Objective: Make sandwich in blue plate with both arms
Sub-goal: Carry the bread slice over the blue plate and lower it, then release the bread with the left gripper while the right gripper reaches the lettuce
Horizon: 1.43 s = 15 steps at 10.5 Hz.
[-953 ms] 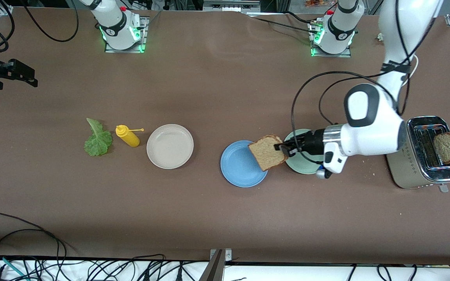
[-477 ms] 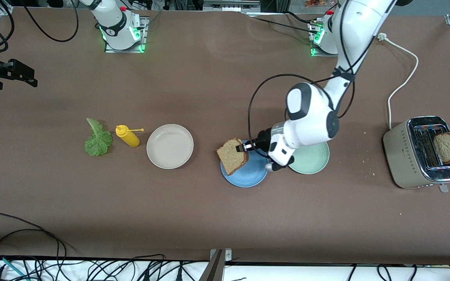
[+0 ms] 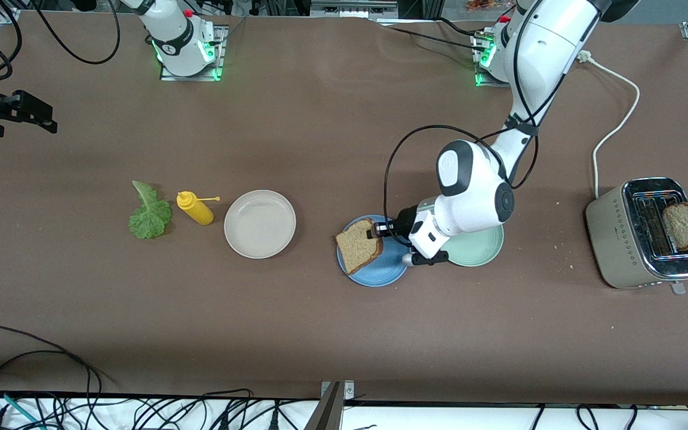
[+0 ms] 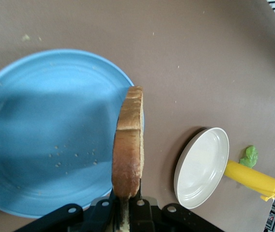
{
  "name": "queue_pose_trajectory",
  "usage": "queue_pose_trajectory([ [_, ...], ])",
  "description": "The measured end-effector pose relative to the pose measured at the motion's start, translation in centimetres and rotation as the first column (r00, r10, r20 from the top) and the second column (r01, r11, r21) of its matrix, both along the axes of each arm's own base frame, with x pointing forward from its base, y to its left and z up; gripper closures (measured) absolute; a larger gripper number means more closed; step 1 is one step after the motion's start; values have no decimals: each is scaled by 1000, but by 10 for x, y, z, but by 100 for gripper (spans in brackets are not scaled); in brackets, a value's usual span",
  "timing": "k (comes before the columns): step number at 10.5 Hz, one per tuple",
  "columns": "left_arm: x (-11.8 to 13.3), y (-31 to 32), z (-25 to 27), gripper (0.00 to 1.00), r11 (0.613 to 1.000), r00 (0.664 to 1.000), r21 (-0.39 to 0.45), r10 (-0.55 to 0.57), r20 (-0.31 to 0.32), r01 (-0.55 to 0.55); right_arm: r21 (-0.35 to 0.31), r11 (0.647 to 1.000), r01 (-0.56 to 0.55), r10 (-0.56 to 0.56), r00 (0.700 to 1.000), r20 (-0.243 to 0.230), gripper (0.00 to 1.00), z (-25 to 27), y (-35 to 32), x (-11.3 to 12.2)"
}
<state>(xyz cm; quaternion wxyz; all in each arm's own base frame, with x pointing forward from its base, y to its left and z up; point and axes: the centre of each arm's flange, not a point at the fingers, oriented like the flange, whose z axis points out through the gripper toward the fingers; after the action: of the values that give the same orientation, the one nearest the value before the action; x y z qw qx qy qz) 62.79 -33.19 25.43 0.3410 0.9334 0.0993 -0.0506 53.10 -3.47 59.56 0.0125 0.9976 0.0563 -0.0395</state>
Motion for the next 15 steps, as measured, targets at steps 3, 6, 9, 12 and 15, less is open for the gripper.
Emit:
queue_pose_trajectory([
  [3,4,8,1,91,1000,1000,-5,-22,15,22,0,1000,0,0,1000,0,0,0,0,0],
  [6,2,8,-6,91,999,999,-3,-45,17,45,0,1000,0,0,1000,0,0,0,0,0],
  [9,1,11,-22,91,996,996,3,-88,33,88,0,1000,0,0,1000,0,0,0,0,0],
  [12,8,27,-26,75,997,996,4,-78,35,78,0,1000,0,0,1000,0,0,0,0,0],
  [15,19,53,-26,37,999,998,1,-50,33,50,0,1000,0,0,1000,0,0,0,0,0],
])
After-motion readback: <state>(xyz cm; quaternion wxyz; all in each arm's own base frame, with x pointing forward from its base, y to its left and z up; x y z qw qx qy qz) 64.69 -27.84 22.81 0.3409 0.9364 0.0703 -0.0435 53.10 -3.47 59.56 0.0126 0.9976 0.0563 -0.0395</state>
